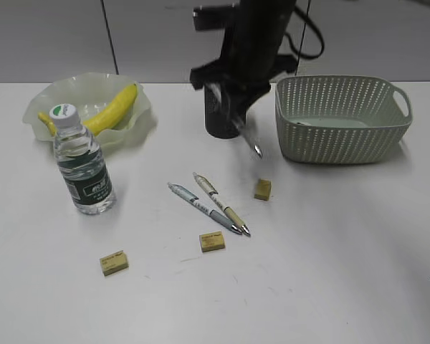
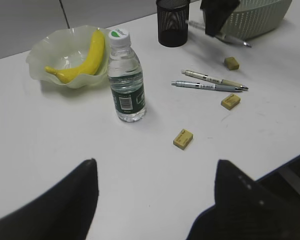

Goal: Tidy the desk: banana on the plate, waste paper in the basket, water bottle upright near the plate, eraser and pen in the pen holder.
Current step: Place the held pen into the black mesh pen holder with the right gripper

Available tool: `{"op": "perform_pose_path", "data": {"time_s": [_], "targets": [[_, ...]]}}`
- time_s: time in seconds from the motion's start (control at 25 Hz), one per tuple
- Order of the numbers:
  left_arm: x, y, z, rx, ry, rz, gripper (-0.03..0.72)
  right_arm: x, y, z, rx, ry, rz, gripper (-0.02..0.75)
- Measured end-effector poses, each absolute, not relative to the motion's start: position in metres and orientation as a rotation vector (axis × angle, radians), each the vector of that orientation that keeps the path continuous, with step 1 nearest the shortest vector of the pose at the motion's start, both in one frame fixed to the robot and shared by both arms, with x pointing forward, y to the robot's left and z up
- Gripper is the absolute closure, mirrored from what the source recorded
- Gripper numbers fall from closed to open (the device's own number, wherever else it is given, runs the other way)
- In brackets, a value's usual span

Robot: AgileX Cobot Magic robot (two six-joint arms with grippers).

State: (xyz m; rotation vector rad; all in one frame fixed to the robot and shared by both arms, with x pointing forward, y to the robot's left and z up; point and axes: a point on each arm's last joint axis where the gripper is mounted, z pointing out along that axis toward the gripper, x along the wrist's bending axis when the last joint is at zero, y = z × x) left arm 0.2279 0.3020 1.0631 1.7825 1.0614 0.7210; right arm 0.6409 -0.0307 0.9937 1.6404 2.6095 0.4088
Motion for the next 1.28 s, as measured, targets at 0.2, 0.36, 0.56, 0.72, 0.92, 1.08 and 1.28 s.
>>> {"op": "perform_pose_path", "data": {"time_s": [0.2, 0.36, 0.56, 0.72, 0.92, 1.08, 1.28], "targets": [[0.228, 0.302, 1.063, 1.782, 1.061, 0.721, 0.147, 0.640, -0.035, 1.074, 1.470, 2.399, 0.822, 0.605], [0.228, 0.302, 1.063, 1.782, 1.061, 0.721, 0.147, 0.654, -0.031, 1.095, 1.315, 2.194, 1.057, 0.605], [0.228, 0.302, 1.063, 1.782, 1.061, 0.721, 0.147, 0.681, -0.018, 1.076, 1.211, 2.032, 1.227, 0.605], [0.228, 0.302, 1.063, 1.783, 1.062, 0.722, 0.147, 0.700, -0.013, 1.037, 1.242, 1.986, 1.268, 0.605], [0.228, 0.302, 1.063, 1.783, 1.062, 0.722, 0.147, 0.714, -0.015, 1.006, 1.270, 1.966, 1.273, 0.605], [0.228, 0.302, 1.063, 1.783, 1.062, 0.722, 0.147, 0.720, -0.021, 1.000, 1.282, 1.951, 1.268, 0.605], [0.228, 0.302, 1.063, 1.783, 1.062, 0.722, 0.147, 0.726, -0.030, 0.999, 1.298, 1.933, 1.262, 0.605]]}}
